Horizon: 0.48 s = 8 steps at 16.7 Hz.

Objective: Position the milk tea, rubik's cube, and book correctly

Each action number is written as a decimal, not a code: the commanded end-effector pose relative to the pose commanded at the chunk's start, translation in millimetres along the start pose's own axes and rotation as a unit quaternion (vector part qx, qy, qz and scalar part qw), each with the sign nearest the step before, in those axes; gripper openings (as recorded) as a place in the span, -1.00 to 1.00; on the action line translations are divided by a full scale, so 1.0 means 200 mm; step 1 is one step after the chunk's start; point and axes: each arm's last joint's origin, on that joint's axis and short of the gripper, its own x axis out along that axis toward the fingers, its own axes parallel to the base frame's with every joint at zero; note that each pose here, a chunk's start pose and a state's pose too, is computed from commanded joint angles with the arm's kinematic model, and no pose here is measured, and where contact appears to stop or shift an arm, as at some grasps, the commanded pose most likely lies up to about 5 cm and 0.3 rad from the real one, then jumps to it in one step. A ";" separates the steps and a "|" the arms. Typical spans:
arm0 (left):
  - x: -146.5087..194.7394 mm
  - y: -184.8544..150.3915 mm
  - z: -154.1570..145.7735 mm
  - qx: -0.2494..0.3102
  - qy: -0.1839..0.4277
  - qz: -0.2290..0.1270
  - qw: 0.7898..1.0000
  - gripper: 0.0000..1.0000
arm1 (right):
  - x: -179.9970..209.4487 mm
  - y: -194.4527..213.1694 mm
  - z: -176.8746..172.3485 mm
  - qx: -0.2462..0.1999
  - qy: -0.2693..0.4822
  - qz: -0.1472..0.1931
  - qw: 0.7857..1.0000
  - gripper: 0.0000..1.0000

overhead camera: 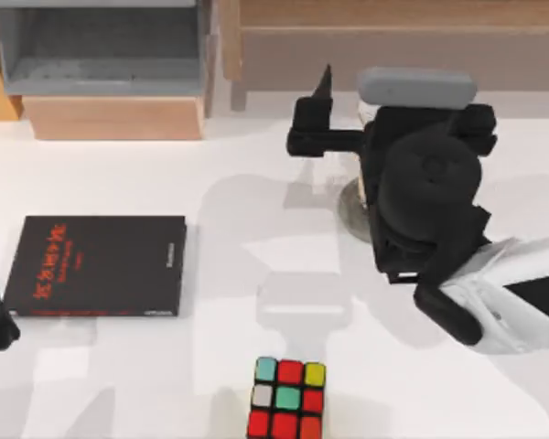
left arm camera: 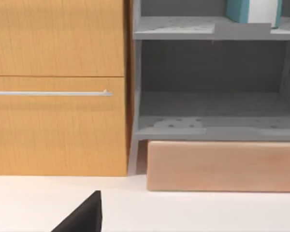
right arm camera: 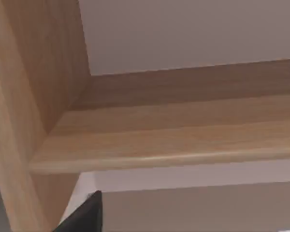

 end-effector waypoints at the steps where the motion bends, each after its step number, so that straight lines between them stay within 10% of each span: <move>1: 0.00 0.00 0.00 0.000 0.000 0.000 1.000 1.00 | 0.03 0.05 0.04 0.011 0.008 0.013 1.000 1.00; 8: 0.00 0.00 0.00 0.000 0.000 0.000 1.000 1.00 | 0.13 0.41 0.20 0.047 0.208 0.109 0.971 1.00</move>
